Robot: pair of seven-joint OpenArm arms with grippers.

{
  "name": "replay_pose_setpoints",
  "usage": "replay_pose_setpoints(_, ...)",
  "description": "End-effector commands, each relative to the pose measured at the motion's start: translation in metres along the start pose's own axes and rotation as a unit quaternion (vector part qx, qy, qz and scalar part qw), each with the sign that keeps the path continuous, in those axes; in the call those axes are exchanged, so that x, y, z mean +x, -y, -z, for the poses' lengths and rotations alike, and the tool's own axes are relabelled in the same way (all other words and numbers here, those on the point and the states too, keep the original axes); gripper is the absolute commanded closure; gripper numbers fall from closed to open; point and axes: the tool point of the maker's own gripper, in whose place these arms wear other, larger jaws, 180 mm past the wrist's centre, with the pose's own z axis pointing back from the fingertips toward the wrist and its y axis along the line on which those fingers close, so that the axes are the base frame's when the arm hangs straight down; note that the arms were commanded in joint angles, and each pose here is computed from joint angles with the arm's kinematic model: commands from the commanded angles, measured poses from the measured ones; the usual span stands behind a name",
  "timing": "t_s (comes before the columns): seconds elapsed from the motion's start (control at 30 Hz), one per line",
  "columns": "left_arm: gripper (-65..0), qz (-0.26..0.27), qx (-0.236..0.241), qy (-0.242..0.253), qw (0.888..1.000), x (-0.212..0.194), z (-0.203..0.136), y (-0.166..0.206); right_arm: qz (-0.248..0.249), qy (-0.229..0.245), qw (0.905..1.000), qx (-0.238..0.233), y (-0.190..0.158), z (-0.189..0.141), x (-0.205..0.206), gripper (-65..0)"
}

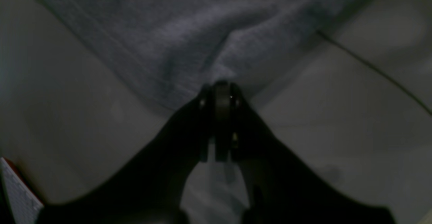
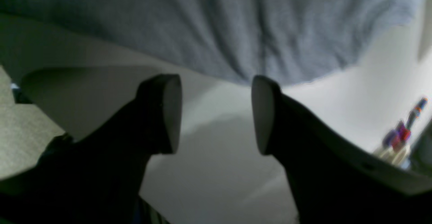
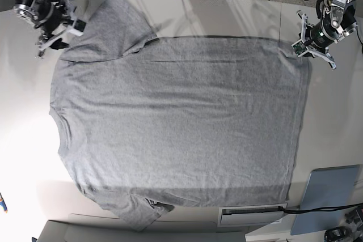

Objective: Fold the T-shirt properly
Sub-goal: 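Move both grippers down to the shirt's shoulder corners and grasp them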

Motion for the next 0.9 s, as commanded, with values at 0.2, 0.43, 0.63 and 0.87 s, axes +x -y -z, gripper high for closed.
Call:
replay_pose_setpoints(0.2,0.0,0.006,-0.006,-0.035,0.999,-0.015,0.000,0.006,-0.038,0.017,0.9986,0.031,-0.016,0.003,0.013,-32.4)
replay_pose_setpoints(0.43,0.0,0.006,-0.006,-0.035,0.999,-0.015,0.000,0.006,-0.039,0.028,0.9981,0.038,-0.022,0.004,0.018,-32.4)
replay_pose_setpoints(0.63,0.0,0.006,-0.006,-0.035,0.999,-0.015,0.000,0.006,-0.039,0.036,0.9981,0.030,-0.015,0.004,0.022,-32.4)
replay_pose_setpoints(0.87,0.0,0.006,-0.006,-0.035,0.999,-0.015,0.000,0.006,-0.024,0.040,0.9987,0.022,-0.010,0.010,0.026,-32.4)
